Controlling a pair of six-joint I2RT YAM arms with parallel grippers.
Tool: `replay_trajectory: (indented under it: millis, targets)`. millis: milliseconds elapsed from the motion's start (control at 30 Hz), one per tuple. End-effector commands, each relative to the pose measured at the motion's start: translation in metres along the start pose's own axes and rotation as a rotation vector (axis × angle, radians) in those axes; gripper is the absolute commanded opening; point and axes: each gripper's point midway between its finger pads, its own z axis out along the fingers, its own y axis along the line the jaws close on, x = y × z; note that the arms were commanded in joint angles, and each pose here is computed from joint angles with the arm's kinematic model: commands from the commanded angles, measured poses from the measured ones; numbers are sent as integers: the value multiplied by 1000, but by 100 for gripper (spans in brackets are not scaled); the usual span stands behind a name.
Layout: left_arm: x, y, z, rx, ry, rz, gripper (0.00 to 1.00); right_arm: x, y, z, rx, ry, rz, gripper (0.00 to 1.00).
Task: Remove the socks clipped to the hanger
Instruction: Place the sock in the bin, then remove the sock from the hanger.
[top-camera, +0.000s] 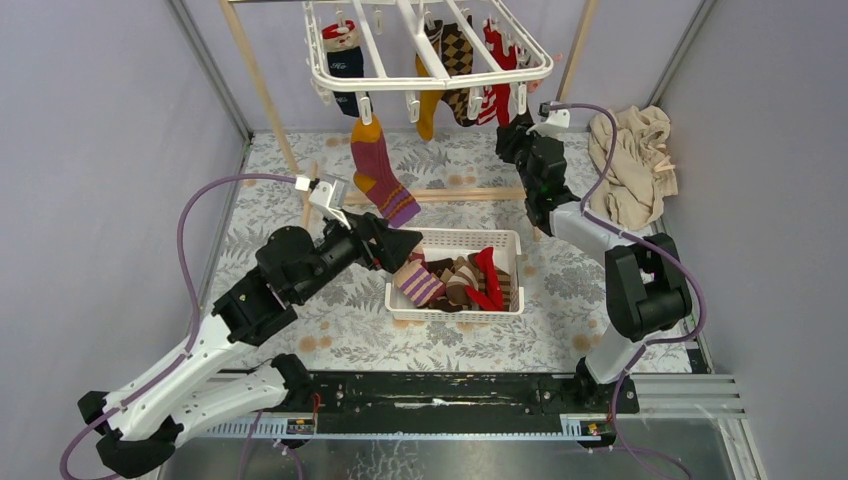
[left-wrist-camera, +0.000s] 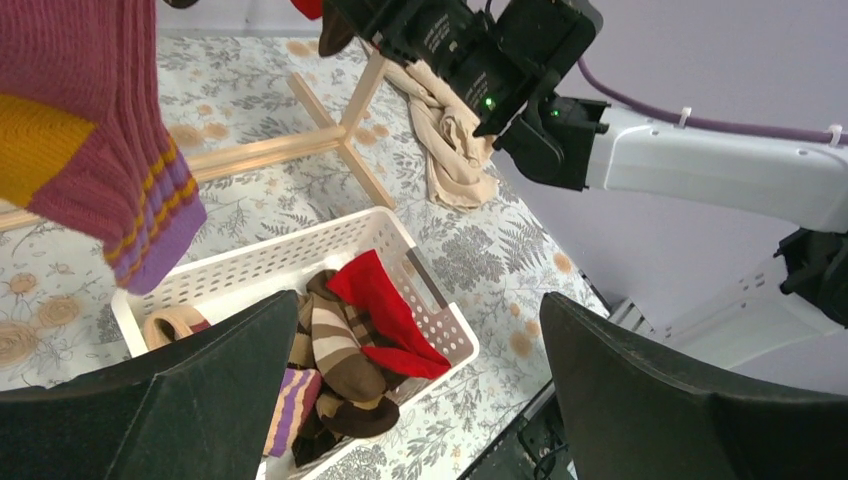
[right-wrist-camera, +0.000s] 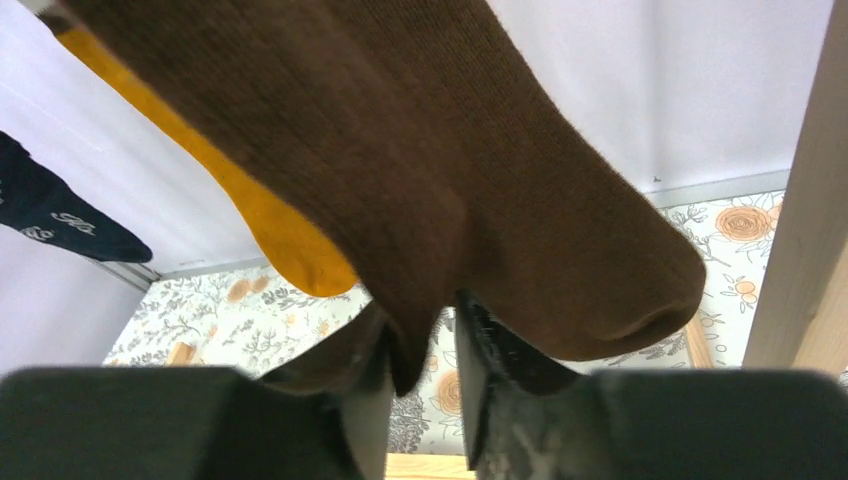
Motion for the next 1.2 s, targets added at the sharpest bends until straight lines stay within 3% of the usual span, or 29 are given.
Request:
replay_trajectory:
  millis: [0,100,200,700,1167]
  targets:
    - [7,-4,-3,24,7,-4,99,-62,18,-2,-34,-153,-12,25]
    - [11,0,-5,3,13,2,99,-64,23,-10,-54,-136,-18,6]
    - [9,1,-9,-6,5,2,99,-67,22,-24,-56,-130,-23,0]
    - [4,-6,-16,3,-15,-36,99,-76,20,-114,-98,-76,-45,0]
    - [11,-25,-13,40,4,-57,99,-78,48,-179,-202,-5,-87,0]
